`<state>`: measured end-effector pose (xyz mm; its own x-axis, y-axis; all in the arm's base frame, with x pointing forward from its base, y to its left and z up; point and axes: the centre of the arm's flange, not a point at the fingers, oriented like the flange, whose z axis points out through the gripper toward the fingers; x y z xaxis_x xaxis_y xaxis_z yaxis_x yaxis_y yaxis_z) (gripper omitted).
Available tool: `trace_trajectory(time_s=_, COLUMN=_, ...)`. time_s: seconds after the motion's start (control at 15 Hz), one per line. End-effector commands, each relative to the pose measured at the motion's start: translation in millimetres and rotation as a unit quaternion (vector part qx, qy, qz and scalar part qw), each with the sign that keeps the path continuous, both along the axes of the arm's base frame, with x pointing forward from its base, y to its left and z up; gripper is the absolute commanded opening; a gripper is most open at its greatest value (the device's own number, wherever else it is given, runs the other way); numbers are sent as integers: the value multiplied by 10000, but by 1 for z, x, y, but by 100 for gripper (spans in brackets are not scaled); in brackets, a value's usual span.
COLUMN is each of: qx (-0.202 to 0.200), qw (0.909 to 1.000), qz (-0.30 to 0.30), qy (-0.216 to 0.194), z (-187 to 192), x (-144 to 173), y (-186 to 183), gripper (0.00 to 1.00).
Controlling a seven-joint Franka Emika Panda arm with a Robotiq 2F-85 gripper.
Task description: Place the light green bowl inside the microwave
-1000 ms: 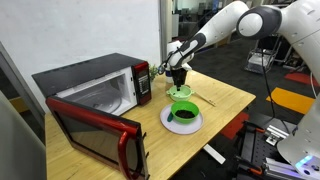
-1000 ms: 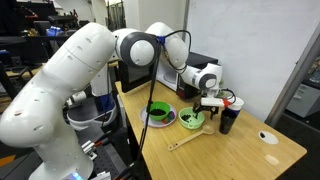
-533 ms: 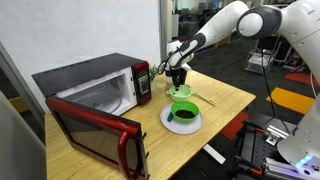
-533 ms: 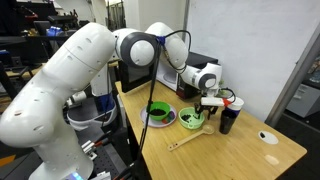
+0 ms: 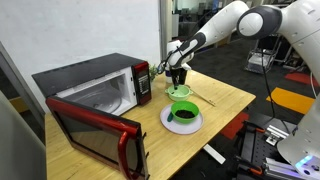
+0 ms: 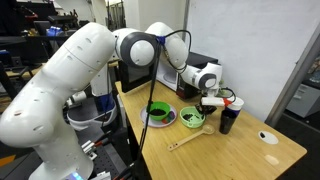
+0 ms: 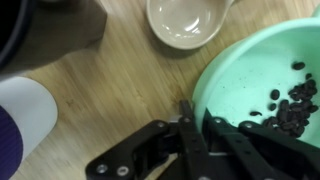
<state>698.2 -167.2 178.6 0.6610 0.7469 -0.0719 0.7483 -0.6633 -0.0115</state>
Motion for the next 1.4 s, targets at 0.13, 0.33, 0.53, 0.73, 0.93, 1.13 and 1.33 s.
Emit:
trace_trajectory(time_s=0.13, qx=153, qw=9998, qz=129, qy=-30, z=-1, x=-7, y=-5, gripper=2)
trace_trajectory(time_s=0.33, qx=161, qw=9996, qz=201, qy=144, z=-2, x=-12, y=-2, gripper=2)
trace_trajectory(time_s=0.53, qx=132, qw=9997, qz=159, qy=143, z=-5, x=-23, y=5, gripper=2)
trace_trajectory(time_s=0.73, qx=178, qw=9998, qz=72, qy=24, z=-8, x=-37, y=15, gripper=2)
trace_trajectory(time_s=0.93, qx=235, qw=9995, qz=-129, qy=-172, z=-9, x=-52, y=25, gripper=2)
trace_trajectory(time_s=1.13, qx=265, qw=9987, qz=-334, qy=-295, z=-7, x=-68, y=35, gripper=2)
trace_trajectory(time_s=1.33, qx=232, qw=9975, qz=-599, qy=-306, z=-1, x=-79, y=45, gripper=2)
